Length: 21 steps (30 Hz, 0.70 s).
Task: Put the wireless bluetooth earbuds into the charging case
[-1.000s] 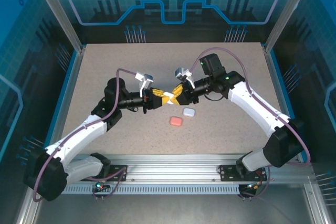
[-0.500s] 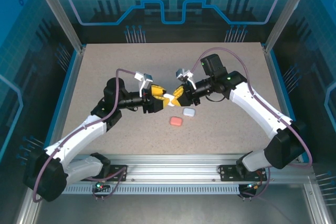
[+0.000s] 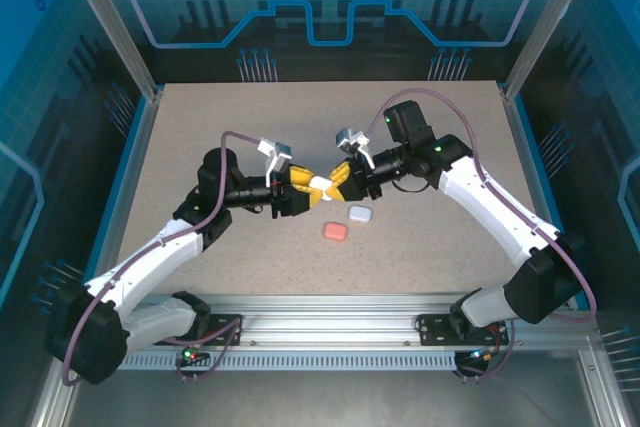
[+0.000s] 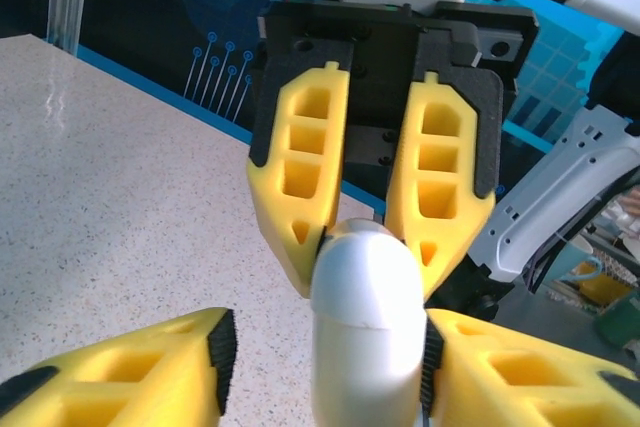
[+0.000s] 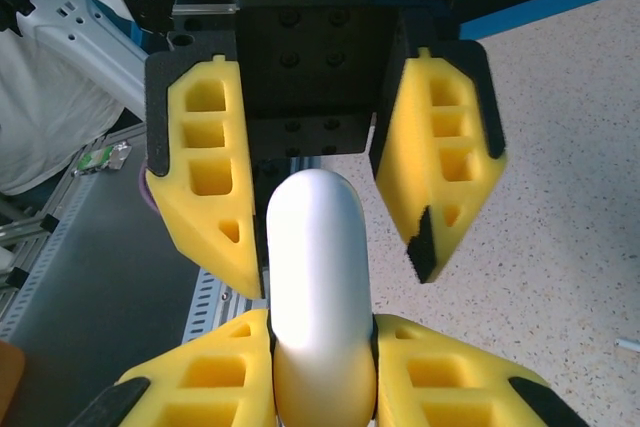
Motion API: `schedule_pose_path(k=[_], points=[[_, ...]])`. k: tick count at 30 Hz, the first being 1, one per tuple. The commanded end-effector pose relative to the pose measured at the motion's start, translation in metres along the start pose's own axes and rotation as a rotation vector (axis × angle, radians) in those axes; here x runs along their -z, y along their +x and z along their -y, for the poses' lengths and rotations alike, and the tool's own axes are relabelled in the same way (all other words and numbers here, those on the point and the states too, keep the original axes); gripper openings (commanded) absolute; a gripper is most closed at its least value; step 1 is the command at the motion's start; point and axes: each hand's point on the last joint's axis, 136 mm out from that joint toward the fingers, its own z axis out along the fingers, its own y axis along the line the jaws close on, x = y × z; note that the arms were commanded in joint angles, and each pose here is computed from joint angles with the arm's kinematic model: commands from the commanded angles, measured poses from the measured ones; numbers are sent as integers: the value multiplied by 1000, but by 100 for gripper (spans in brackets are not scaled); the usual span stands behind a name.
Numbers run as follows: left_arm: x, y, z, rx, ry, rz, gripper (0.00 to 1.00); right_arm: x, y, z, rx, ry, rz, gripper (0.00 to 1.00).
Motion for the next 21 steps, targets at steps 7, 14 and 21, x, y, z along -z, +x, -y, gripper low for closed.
schedule_pose_path(k=[7, 14, 21], points=[[-2, 6, 3, -8, 42, -8, 38, 0, -13, 1, 4, 12, 19, 22], [-3, 10, 4, -7, 42, -18, 25, 1, -16, 2, 3, 21, 25, 23], [0, 6, 6, -35, 26, -1, 3, 8, -11, 9, 13, 118, 4, 44]])
